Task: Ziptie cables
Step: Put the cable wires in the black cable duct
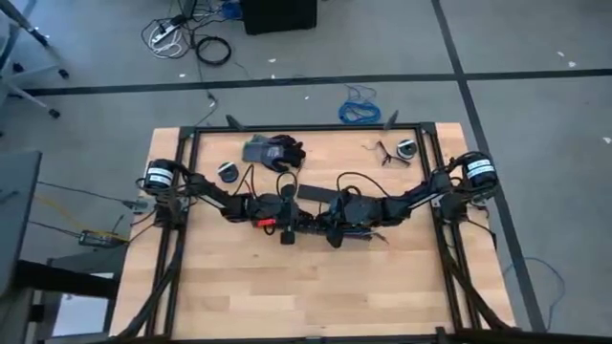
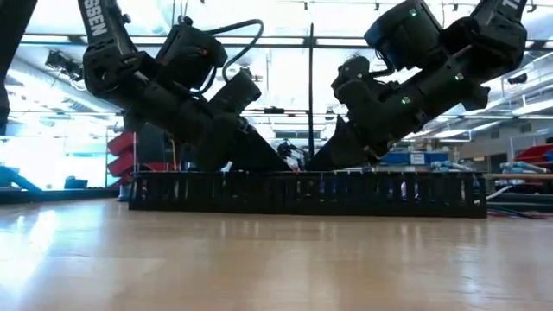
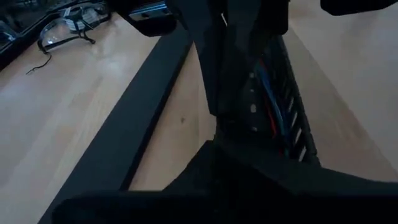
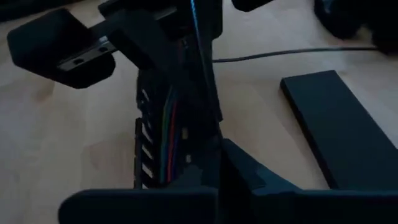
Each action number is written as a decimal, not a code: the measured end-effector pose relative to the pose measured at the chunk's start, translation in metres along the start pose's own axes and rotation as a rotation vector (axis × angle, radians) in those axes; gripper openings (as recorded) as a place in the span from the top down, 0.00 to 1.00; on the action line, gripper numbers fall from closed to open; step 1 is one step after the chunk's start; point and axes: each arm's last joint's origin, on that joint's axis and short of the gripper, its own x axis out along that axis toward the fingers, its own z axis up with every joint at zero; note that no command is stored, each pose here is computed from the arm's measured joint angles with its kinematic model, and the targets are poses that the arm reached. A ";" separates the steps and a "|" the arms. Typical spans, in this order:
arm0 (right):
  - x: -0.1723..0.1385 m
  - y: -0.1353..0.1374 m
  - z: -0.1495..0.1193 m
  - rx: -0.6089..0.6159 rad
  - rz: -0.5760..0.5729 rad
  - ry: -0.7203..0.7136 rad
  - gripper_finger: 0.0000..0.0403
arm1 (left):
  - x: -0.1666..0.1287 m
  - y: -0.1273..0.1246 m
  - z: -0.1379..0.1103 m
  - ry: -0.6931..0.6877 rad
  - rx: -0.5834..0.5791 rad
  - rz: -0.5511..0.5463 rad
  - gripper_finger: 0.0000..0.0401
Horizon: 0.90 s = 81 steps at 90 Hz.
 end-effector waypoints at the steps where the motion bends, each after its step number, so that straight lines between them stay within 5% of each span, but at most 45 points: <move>1: 0.000 0.000 0.000 0.000 0.000 0.000 1.00 | 0.000 0.000 0.000 0.000 0.000 0.000 1.00; 81: 0.000 0.000 -0.008 0.184 0.097 0.134 1.00 | 0.000 0.000 0.001 -0.010 0.010 0.009 1.00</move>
